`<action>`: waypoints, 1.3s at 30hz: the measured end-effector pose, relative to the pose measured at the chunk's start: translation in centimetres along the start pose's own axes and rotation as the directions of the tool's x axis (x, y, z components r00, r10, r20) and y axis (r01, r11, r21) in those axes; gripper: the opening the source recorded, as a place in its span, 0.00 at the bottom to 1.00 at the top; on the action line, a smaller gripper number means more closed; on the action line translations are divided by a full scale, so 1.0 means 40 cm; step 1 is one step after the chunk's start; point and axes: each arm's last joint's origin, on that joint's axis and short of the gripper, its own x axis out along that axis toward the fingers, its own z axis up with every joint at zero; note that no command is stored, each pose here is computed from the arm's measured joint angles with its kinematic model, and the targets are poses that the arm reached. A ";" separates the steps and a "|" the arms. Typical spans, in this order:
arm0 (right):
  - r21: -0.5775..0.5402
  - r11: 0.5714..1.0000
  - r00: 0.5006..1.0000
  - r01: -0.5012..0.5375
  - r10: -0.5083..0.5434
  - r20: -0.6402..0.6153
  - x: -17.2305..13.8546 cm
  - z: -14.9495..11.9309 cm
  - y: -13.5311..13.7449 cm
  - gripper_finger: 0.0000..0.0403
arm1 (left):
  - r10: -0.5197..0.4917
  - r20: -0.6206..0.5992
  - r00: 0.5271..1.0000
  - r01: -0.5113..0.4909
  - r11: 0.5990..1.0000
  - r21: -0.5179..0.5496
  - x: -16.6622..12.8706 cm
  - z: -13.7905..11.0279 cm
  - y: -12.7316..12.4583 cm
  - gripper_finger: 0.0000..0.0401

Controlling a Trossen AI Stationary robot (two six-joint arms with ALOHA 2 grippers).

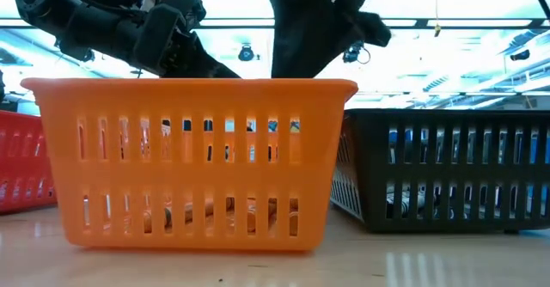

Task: Sort crayons
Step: Put the orange crayon into the orange bin

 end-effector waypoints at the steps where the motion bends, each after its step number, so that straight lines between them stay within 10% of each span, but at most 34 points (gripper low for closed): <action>1: -0.011 1.000 1.000 0.008 -0.008 0.000 0.006 0.007 -0.007 0.23 | 0.000 0.000 1.000 0.000 1.000 0.000 0.000 0.000 0.000 0.38; 20: -0.096 0.970 0.949 0.224 -0.240 -0.206 0.164 0.110 -0.210 0.23 | 0.000 -0.001 1.000 0.000 1.000 -0.001 0.000 0.000 0.000 0.38; 39: -0.089 0.990 0.923 0.108 -0.133 -0.361 0.237 0.145 -0.296 0.28 | 0.004 -0.020 1.000 -0.004 1.000 0.003 0.000 -0.005 0.000 0.38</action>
